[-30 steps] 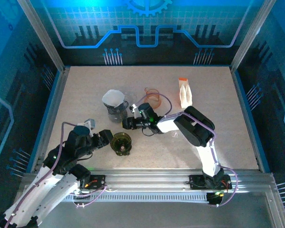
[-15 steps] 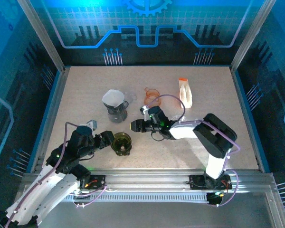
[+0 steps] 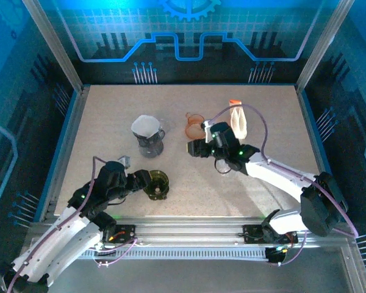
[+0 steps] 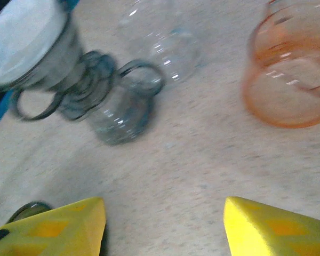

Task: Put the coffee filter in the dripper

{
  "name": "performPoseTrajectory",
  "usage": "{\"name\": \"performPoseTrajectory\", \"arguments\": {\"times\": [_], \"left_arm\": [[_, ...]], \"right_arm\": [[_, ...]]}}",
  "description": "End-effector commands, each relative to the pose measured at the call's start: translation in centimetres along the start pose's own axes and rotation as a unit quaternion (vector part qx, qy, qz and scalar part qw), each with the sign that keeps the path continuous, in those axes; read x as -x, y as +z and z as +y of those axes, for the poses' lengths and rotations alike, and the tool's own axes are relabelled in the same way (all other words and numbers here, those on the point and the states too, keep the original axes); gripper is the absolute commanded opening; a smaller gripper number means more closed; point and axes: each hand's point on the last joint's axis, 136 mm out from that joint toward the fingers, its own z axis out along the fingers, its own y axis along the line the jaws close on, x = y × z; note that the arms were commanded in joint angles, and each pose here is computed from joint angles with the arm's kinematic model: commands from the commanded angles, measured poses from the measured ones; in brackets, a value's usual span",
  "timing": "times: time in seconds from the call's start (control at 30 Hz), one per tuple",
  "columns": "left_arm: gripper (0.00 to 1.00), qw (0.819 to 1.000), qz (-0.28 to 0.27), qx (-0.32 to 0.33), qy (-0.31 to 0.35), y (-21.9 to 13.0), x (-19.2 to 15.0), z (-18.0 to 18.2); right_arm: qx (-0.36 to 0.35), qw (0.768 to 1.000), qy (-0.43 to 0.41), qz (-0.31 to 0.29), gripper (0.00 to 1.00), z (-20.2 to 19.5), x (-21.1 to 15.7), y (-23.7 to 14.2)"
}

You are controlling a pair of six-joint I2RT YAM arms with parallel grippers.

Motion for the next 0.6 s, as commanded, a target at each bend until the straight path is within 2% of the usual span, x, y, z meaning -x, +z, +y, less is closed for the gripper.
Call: {"name": "performPoseTrajectory", "arguments": {"times": [0.0, 0.07, 0.17, 0.3, 0.57], "left_arm": [[0.66, 1.000, 0.006, -0.014, -0.002, 0.4, -0.2, -0.4], [0.67, 1.000, 0.005, -0.015, -0.001, 0.2, -0.1, -0.6], [0.67, 1.000, 0.005, -0.015, 0.002, 0.0, -0.1, -0.7], [0.67, 1.000, 0.003, -0.015, 0.003, -0.3, 0.0, -0.7], [0.67, 1.000, 0.005, -0.011, 0.000, -0.5, 0.0, -0.7]], "right_arm": [[-0.059, 0.998, -0.015, 0.020, 0.63, -2.9, 1.2, -0.1], [-0.055, 0.998, -0.021, 0.023, 0.63, -3.0, 2.4, 0.7], [-0.012, 0.998, -0.064, 0.023, 0.63, -1.0, 4.1, 2.1], [0.005, 0.995, -0.098, 0.035, 0.62, 0.5, 6.1, 4.3], [0.026, 0.980, -0.183, 0.080, 0.60, 1.2, 7.4, 10.0]]}}
